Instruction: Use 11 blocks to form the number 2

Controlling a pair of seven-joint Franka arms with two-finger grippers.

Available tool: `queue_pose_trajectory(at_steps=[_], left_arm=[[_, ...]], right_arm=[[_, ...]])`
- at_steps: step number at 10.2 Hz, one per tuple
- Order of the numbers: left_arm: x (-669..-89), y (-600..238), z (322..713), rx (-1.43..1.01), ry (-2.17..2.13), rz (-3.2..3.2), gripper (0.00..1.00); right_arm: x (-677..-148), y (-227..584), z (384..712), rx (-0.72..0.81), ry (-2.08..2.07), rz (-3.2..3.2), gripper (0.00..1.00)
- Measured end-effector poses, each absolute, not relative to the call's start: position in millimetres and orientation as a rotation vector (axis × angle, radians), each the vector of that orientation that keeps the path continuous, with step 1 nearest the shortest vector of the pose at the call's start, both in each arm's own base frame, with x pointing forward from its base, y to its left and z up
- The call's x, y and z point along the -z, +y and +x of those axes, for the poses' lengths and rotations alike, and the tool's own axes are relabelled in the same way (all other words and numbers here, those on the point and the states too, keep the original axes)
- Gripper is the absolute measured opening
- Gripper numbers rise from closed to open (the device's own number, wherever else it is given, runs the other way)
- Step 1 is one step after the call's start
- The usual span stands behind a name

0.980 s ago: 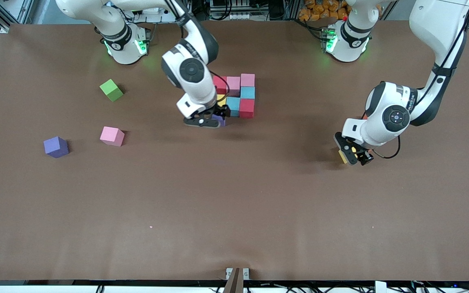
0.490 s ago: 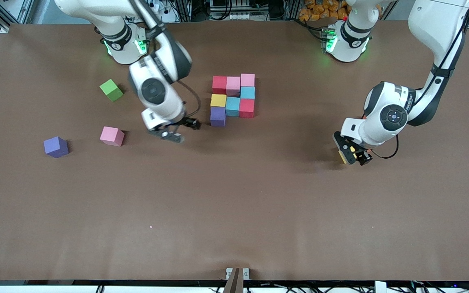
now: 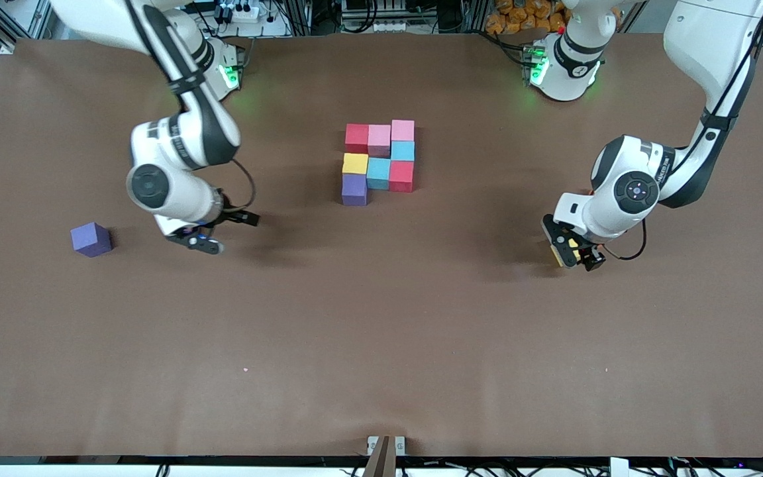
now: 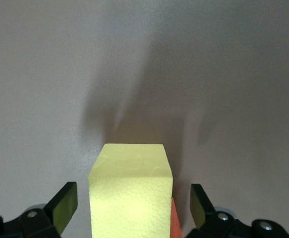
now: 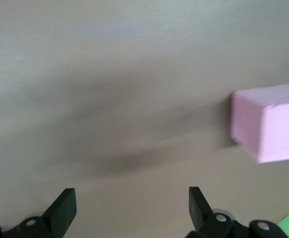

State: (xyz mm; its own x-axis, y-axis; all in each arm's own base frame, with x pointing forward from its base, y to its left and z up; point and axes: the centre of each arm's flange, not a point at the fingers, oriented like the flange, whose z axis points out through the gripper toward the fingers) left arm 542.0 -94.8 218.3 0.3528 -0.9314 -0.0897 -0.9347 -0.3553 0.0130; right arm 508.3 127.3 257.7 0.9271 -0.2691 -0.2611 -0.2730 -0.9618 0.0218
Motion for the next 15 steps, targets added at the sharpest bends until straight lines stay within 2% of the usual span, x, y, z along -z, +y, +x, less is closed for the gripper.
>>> queue_pose_trajectory(at_steps=[6,7,9,12,15], left_arm=[[-200.7,-91.7,541.8,-0.117,1.828,-2.454,0.97],[-198.0,-91.8,541.7,-0.114,1.841,-2.436,0.93],[-197.1,-92.6,542.2,-0.105,1.826,-2.445,0.62],[-208.7,-123.1,547.3,-0.025,1.632,-2.565,0.6],[-239.6,-215.8,549.7,0.098,1.35,-2.786,0.59]], right_arm=[[-252.7,65.4,495.6,-0.373,0.179,-3.174,1.0],[-252.6,41.6,498.6,-0.36,0.115,-3.162,1.0],[-247.4,-3.8,500.4,-0.321,0.03,-3.141,1.0],[-214.0,-11.2,489.8,-0.275,-0.004,-3.142,1.0],[-195.3,-7.6,483.8,-0.274,-0.017,-3.142,1.0]])
